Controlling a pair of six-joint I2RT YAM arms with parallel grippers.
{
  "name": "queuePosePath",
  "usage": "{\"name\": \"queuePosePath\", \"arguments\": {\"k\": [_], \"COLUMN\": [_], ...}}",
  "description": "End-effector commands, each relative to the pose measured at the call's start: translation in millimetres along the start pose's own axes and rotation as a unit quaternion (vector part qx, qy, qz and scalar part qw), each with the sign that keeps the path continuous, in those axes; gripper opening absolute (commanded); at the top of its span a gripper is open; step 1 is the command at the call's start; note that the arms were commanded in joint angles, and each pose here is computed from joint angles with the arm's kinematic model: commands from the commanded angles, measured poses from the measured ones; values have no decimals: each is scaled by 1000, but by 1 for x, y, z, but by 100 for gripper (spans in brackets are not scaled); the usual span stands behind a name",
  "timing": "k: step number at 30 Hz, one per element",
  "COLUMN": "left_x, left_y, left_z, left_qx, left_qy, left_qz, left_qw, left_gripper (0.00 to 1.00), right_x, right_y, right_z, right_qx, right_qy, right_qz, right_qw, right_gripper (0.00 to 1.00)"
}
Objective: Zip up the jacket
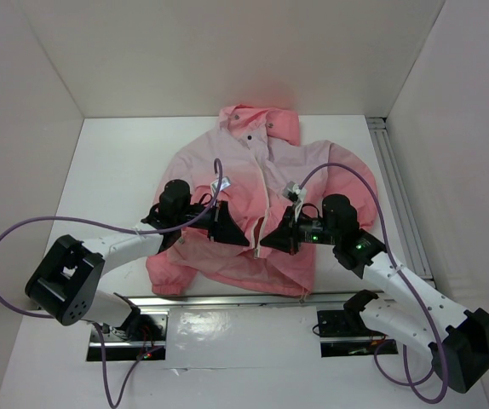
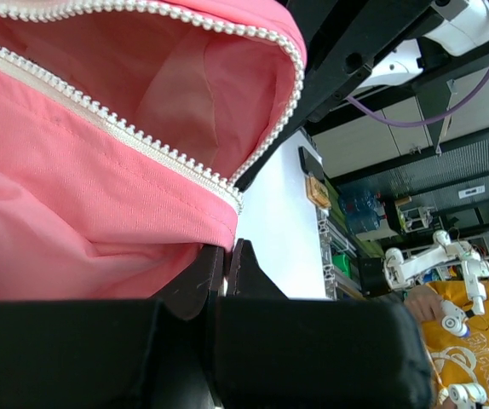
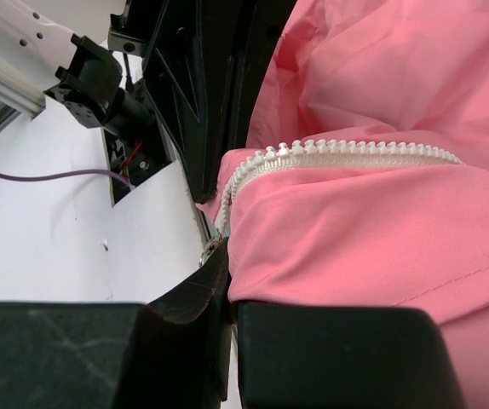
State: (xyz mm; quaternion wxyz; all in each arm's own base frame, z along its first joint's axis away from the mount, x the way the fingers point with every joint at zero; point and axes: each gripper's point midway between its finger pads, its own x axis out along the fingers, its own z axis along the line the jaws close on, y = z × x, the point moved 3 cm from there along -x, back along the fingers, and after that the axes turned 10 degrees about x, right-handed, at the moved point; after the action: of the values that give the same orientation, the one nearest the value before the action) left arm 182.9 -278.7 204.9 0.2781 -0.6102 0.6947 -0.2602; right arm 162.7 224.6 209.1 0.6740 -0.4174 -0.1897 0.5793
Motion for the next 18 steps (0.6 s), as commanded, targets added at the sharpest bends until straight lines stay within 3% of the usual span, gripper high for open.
{"name": "queuePosePath", "arguments": {"k": [1, 18], "left_x": [-1, 3], "left_y": [-5, 3], "left_z": [-17, -16], "left_qx": [51, 43], "left_qy": [38, 46], "left_qz": [1, 13], "left_qw": [998, 998], "left_gripper": [0, 0], "right_x": [-3, -5], "right_y": [-36, -41], "right_z": [21, 23], "right_qx": [-52, -58], "right_qy": [-34, -35], "right_qz": [-50, -53], "right_qw": [997, 996], "right_gripper": [0, 0]}}
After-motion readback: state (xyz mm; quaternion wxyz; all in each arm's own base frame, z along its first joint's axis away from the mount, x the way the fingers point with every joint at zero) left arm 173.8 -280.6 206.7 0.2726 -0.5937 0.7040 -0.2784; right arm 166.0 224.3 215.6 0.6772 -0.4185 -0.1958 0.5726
